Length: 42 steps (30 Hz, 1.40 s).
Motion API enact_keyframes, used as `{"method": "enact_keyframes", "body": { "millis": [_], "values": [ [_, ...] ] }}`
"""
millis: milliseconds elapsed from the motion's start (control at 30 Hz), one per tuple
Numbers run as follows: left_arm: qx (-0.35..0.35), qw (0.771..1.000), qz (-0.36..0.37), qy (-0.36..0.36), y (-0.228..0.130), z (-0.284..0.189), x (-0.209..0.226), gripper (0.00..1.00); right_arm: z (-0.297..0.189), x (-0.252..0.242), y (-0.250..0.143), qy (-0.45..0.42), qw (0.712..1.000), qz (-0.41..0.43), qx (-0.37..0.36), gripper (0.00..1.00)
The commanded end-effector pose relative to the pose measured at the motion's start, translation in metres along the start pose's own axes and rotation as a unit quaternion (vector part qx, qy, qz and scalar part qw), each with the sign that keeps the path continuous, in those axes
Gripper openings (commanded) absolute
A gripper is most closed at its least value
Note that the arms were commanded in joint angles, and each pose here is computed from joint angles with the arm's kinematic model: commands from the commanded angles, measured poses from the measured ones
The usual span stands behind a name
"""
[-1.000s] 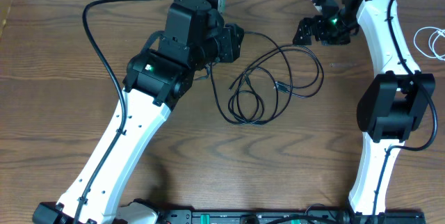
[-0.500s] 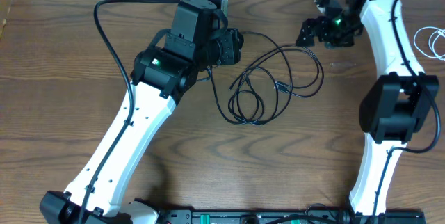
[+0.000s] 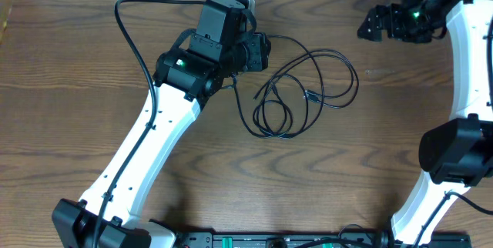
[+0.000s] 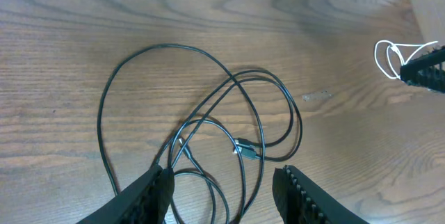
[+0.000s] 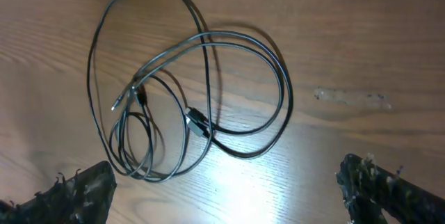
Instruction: Untangle cables
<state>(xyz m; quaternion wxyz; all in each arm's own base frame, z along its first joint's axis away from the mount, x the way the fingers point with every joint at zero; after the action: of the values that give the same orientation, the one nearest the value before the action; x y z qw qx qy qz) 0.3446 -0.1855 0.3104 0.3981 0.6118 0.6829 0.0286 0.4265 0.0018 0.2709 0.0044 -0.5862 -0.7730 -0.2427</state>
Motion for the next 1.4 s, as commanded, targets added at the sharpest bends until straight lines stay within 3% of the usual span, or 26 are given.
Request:
{"method": "enact_keyframes", "body": {
  "millis": [0, 367, 967, 1367],
  "values": [
    [0.000, 1.000, -0.004, 0.005, 0.000, 0.002, 0.000, 0.52, 0.002, 0.001, 0.000, 0.002, 1.000, -0.011, 0.003, 0.99],
    [0.025, 0.999, -0.032, 0.021, -0.006, 0.027, 0.006, 0.52, 0.003, -0.001, 0.000, -0.007, 1.000, -0.011, 0.006, 0.99],
    [0.106, 0.993, -0.006, 0.049, -0.054, 0.134, 0.009, 0.51, 0.004, 0.000, -0.001, -0.010, 1.000, -0.012, 0.008, 0.99],
    [0.144, 0.973, 0.172, 0.045, -0.079, 0.201, 0.035, 0.50, 0.004, 0.000, 0.000, -0.010, 1.000, -0.013, 0.008, 0.99]
  ]
}}
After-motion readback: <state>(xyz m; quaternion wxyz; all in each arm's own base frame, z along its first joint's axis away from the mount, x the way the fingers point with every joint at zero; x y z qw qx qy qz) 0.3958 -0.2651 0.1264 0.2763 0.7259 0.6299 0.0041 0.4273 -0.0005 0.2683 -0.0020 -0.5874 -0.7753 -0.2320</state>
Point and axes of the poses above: each gripper's point midway between its finger pads, its own z axis out along the fingers, its own x axis along the line the jaws close on, y = z × x, the point moved 7 cm from there along -z, back along the fingers, and after that the axes turned 11 degrees about -z, right-handed, at the moved point
